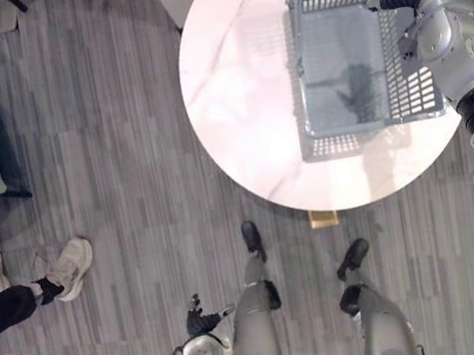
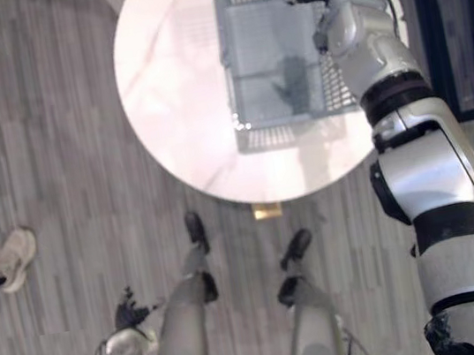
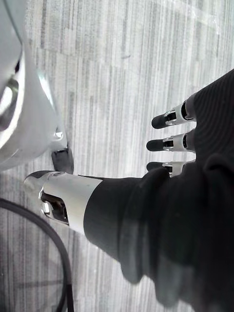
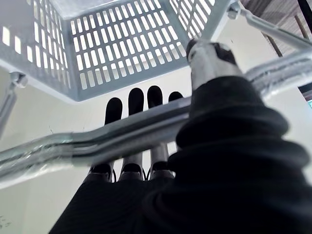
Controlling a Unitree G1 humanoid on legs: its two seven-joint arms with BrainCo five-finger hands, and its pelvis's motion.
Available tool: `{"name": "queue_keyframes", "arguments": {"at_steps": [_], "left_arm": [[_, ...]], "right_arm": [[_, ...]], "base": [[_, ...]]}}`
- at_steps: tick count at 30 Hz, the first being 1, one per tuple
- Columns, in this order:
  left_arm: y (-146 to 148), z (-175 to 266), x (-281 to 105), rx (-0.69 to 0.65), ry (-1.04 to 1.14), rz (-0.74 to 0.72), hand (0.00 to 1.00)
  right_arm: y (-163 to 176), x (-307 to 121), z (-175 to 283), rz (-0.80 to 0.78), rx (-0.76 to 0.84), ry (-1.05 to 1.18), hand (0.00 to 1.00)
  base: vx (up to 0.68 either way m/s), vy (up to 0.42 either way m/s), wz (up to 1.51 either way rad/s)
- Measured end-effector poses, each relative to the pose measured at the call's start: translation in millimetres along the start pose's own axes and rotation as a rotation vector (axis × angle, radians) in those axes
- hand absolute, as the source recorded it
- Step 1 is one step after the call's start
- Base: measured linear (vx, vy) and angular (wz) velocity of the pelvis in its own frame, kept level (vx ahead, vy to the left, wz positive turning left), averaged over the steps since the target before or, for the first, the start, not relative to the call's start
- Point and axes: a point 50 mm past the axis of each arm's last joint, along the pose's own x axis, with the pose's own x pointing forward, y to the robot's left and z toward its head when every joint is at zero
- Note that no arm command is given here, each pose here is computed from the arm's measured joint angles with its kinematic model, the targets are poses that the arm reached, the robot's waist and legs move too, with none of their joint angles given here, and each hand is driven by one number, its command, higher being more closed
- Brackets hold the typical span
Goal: Pick vegetable in the basket
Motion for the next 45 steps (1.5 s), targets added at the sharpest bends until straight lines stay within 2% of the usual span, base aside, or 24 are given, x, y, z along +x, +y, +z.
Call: {"name": "queue_keyframes", "arguments": {"at_steps": [9, 21, 25, 28, 31, 35, 41, 45], "left_arm": [[-2.9, 2.6, 0.4, 0.002, -0.011, -0.004, 0.00], [-2.4, 1.7, 0.6, 0.005, 0.002, -0.002, 0.00], [3.5, -2.3, 1.0, -0.009, 0.032, 0.024, 0.00], [9.0, -4.6, 2.2, -0.020, 0.055, 0.038, 0.00], [12.4, -10.7, 2.0, 0.008, 0.088, 0.039, 0.00], [16.5, -21.9, -1.1, 0.044, 0.130, 0.035, 0.00], [25.2, -45.6, -11.9, 0.087, 0.204, 0.020, 0.00], [30.5, -60.4, -20.2, 0.096, 0.250, 0.028, 0.00]], "right_arm": [[10.1, -3.9, -7.5, 0.054, -0.069, 0.013, 1.00], [42.6, -22.8, -18.3, 0.177, -0.115, 0.023, 1.00], [50.1, -32.2, 2.1, 0.184, -0.090, -0.091, 1.00], [43.6, -42.9, 21.8, 0.154, -0.073, -0.223, 1.00], [47.9, -63.6, 26.3, 0.192, -0.033, -0.311, 1.00], [85.2, -115.1, 16.9, 0.373, 0.039, -0.347, 1.00], [119.3, -180.1, 2.7, 0.592, 0.094, -0.340, 1.00], [129.3, -212.1, -15.0, 0.659, 0.132, -0.267, 1.00]], "base": [[0.00, 0.001, 0.03], [-0.01, -0.021, -0.04], [0.03, -0.018, -0.17], [0.04, -0.016, -0.25], [0.05, -0.014, -0.18], [0.06, -0.006, -0.20], [0.01, 0.010, -0.31], [0.02, 0.035, -0.26]]}}
